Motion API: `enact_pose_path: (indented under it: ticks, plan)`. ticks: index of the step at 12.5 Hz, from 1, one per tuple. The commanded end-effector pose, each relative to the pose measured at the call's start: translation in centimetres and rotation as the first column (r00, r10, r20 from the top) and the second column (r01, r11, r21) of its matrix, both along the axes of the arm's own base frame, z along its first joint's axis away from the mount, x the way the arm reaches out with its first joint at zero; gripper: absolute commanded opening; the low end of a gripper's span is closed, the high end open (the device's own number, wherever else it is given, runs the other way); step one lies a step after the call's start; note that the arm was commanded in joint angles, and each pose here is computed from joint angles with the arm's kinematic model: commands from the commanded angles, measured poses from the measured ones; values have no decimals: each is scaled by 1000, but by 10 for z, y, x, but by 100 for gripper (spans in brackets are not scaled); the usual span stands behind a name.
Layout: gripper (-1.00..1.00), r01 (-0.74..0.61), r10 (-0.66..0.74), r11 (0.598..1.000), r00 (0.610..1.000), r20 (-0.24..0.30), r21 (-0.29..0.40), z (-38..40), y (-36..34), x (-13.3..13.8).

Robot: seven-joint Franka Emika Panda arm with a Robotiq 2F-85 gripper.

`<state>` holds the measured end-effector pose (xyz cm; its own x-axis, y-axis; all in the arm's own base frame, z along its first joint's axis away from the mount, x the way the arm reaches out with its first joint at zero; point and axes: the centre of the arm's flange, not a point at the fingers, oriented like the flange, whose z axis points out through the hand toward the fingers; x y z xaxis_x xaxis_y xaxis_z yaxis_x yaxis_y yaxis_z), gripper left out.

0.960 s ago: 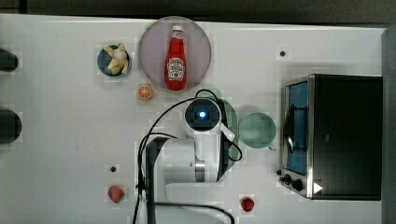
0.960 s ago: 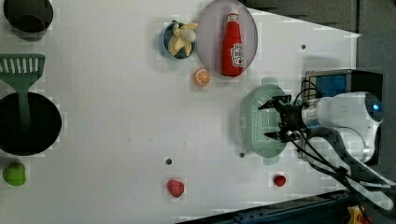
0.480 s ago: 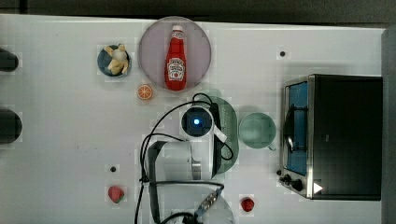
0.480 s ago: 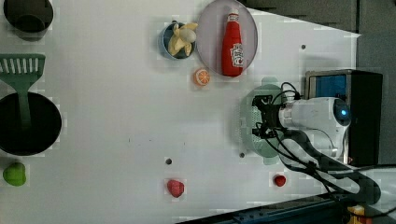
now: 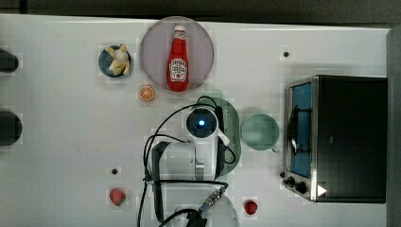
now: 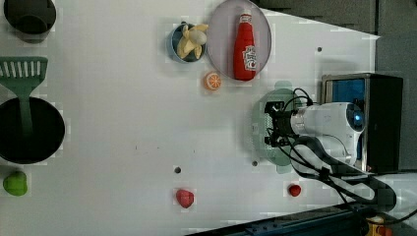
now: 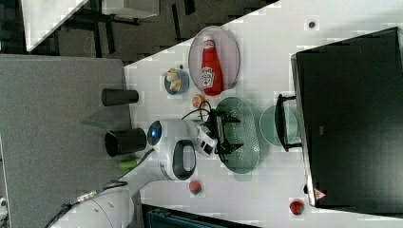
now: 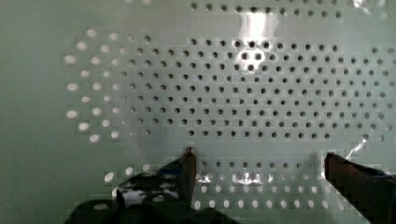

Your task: Drag strainer right to left.

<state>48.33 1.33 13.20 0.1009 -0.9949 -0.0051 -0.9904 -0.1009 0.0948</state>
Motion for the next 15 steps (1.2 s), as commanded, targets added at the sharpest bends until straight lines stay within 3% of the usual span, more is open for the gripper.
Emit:
enact_pose_path:
  ticks: [1,3,9,15]
  plan:
    - [100,-4,4,1000,1000,3,11,7,38,-3]
    - [100,64,-64,998,998,2,20,8,57,-4]
    - [100,93,-93,995,996,6,24,11,138,-16]
    - [100,48,-49,998,999,11,47,6,216,-13]
